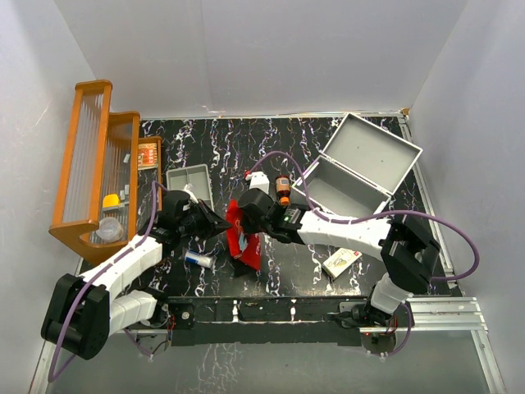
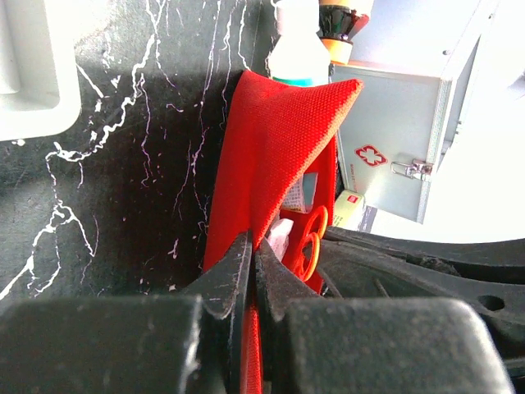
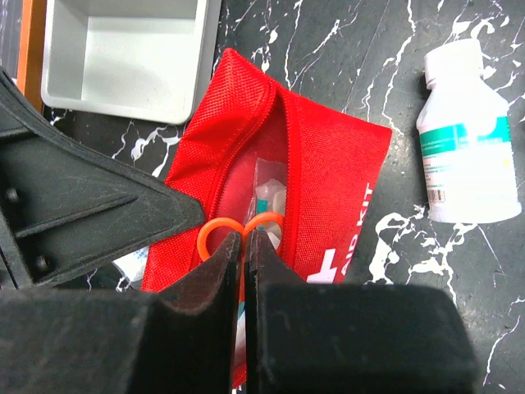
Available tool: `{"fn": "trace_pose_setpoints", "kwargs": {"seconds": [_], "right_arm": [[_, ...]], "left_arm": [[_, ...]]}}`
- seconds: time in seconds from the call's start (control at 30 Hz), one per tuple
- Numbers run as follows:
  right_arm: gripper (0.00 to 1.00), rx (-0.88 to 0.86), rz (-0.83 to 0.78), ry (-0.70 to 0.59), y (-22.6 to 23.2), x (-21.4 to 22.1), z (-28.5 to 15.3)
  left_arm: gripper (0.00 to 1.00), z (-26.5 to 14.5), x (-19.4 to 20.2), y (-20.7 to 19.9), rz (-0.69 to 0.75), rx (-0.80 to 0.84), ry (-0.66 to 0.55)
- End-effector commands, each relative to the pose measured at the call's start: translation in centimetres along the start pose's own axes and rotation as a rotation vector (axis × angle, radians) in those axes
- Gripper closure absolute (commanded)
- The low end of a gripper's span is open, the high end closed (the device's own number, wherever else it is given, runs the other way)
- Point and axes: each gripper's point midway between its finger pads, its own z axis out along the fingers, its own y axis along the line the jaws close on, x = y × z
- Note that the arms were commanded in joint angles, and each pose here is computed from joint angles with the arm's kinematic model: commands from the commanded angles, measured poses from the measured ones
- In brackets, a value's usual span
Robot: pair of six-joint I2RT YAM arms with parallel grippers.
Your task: Organize the medicine kit
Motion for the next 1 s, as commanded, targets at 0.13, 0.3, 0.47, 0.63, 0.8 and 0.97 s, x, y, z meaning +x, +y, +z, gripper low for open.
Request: {"fn": "trace_pose_setpoints", "kwargs": {"seconds": [0.13, 0.3, 0.47, 0.63, 0.8, 0.97], "right_arm": [[1.0, -0.004, 0.042, 0.037, 0.9, 0.7, -1.5], [1.0, 0.051, 0.135, 0.075, -0.2, 2.0, -2.0], [1.0, 0.125, 0.28, 0.044, -1.0, 1.5, -2.3], [1.0, 0.127, 0.429, -0.013, 0.0, -0.6, -2.6], [0.98, 0.187, 0.559, -0.07, -1.0, -1.3, -2.9], [0.95, 0.224, 0.632, -0.113, -1.9, -1.8, -3.3]], "left_arm": [[1.0, -0.3, -0.5, -1.7, 0.017, 0.05, -0.006], [1.0, -0.3, -0.4, -1.5, 0.009, 0.053, -0.007], [1.0, -0.2, -0.4, -1.6, 0.006, 0.059, -0.005], [1.0, -0.2, -0.2, -1.4, 0.006, 0.057, -0.004], [1.0, -0.3, -0.1, -1.3, 0.004, 0.059, 0.0], [1.0, -0.3, 0.0, -1.2, 0.005, 0.06, 0.001]]}}
